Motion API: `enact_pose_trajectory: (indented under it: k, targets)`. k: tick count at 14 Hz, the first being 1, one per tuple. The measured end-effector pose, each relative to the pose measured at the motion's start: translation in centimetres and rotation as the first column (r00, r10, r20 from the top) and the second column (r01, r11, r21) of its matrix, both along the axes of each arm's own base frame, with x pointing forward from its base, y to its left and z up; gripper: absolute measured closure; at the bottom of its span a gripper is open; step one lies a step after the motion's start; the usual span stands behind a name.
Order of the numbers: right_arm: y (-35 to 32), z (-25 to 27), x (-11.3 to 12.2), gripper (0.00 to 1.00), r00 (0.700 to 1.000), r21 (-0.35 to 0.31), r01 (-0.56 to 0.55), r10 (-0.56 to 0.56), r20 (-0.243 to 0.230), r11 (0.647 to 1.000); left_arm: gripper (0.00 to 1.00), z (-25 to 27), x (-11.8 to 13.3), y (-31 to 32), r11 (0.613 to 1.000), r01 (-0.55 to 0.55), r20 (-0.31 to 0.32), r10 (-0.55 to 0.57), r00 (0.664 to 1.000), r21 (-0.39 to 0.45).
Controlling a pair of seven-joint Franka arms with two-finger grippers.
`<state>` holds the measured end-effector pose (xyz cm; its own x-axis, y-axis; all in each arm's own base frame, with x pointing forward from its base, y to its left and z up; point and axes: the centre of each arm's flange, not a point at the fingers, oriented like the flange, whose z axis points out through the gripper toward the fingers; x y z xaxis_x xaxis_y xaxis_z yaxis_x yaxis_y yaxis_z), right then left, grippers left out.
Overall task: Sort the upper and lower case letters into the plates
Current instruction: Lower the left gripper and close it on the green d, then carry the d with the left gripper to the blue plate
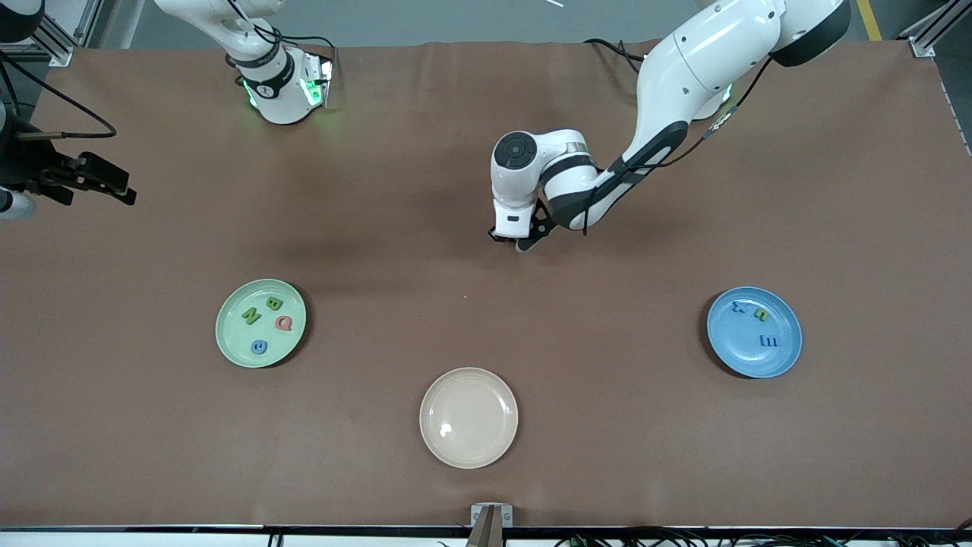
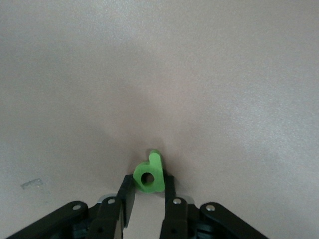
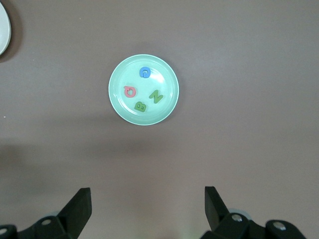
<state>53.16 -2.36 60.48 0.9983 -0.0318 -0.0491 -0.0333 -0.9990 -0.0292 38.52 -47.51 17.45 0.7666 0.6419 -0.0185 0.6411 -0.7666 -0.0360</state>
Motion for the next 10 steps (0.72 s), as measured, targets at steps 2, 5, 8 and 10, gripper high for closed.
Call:
enact_pose_trajectory:
  k: [2, 5, 8, 10]
  targets:
    - [0.0, 0.0, 0.0, 0.0, 1.0, 0.0, 0.0, 0.0, 0.0, 1.0, 0.71, 0.0, 0.0, 0.0, 1.0, 0.002, 0.002, -0.002, 1.0, 0.001]
    - [0.0, 0.0, 0.0, 0.0, 1.0, 0.0, 0.001, -0.001, 0.0, 1.0, 0.71, 0.0, 0.1, 0.1, 1.0, 0.006, 0.004, -0.006, 1.0, 0.006]
    - [0.0, 0.0, 0.0, 0.0, 1.0, 0.0, 0.001, -0.001, 0.001, 1.0, 0.71, 0.4, 1.1, 1.2, 0.998, 0.025, 0.017, -0.026, 1.0, 0.059]
    - [0.0, 0.0, 0.0, 0.0, 1.0, 0.0, 0.001, -0.001, 0.001, 1.0, 0.71, 2.2, 2.7, 2.2, 0.995, 0.06, 0.037, -0.063, 0.997, 0.082]
